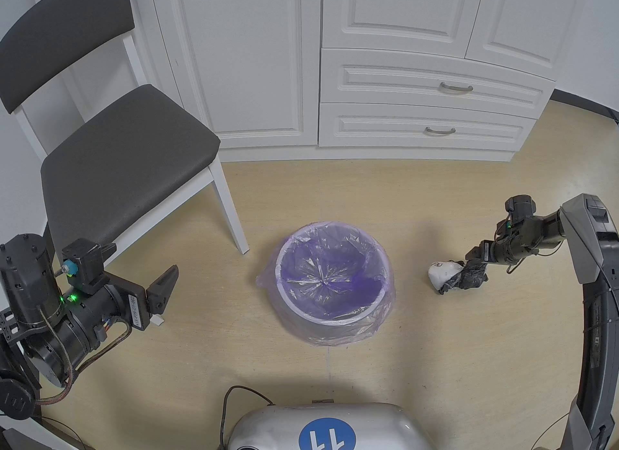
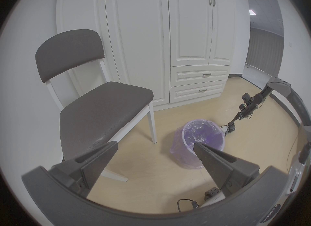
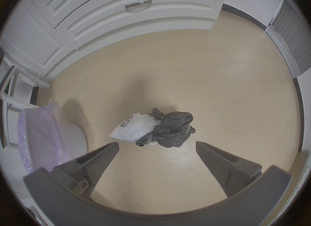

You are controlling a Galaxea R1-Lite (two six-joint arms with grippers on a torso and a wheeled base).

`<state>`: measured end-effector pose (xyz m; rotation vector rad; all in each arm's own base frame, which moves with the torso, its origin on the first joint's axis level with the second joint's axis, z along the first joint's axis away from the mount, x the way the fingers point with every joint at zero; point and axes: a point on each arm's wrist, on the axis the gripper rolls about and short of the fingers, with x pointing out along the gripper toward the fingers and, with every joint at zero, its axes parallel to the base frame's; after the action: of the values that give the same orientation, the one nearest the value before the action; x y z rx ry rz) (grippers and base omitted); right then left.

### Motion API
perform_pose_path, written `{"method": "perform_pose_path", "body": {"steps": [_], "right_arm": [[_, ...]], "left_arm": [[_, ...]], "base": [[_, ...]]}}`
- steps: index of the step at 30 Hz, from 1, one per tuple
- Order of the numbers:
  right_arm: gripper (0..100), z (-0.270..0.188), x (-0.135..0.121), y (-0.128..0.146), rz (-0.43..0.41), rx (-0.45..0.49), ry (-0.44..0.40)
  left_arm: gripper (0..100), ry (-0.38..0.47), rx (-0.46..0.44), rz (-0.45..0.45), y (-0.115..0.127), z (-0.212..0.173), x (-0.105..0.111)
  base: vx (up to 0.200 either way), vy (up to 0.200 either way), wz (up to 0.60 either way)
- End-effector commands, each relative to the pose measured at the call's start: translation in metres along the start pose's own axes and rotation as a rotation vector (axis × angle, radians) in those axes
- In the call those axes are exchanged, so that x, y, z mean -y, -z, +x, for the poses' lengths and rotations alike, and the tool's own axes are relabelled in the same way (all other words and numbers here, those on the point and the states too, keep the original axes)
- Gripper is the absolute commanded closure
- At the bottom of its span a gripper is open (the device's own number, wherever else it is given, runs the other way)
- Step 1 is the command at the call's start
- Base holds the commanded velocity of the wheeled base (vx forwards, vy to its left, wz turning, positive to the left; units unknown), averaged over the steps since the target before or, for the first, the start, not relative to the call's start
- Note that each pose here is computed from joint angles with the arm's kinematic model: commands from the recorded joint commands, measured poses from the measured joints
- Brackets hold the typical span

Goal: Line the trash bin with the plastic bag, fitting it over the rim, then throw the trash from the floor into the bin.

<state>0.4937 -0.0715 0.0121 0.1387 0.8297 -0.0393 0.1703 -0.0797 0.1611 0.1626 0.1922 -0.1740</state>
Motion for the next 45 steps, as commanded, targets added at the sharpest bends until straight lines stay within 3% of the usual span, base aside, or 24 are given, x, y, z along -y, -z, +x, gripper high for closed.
{"method": "perform_pose_path", "body": {"steps": [1,13,18,29,38,39,45], "right_arm": [[0,0.026,0.011,0.017,0.018,-0.041,0.01],[0,0.067,0.012,0.025,0.176,-0.024,0.016],[0,0.082,0.008,0.039,0.185,-0.036,0.041],[0,0.107,-0.004,0.045,0.168,0.147,0.075],[0,0.111,-0.005,0.047,0.179,0.165,0.069],[100,0.111,-0.005,0.046,0.195,0.176,0.066],[100,0.111,-0.005,0.045,0.203,0.202,0.064]], "left_arm": [[0,0.001,-0.001,0.001,0.0,0.0,0.0],[0,0.002,-0.004,0.003,0.001,0.001,0.001],[0,0.002,-0.004,0.003,0.001,0.001,0.001],[0,0.002,-0.003,0.006,0.001,0.001,0.001],[0,0.002,-0.004,0.006,0.001,0.001,0.001],[0,0.002,-0.003,0.006,0.001,0.001,0.001],[0,0.002,-0.001,0.006,0.0,0.001,0.0]], "base": [[0.0,0.0,0.0],[0.0,0.0,0.0],[0.0,0.0,0.0],[0.0,0.0,0.0],[0.0,0.0,0.0],[0.0,0.0,0.0],[0.0,0.0,0.0]]}}
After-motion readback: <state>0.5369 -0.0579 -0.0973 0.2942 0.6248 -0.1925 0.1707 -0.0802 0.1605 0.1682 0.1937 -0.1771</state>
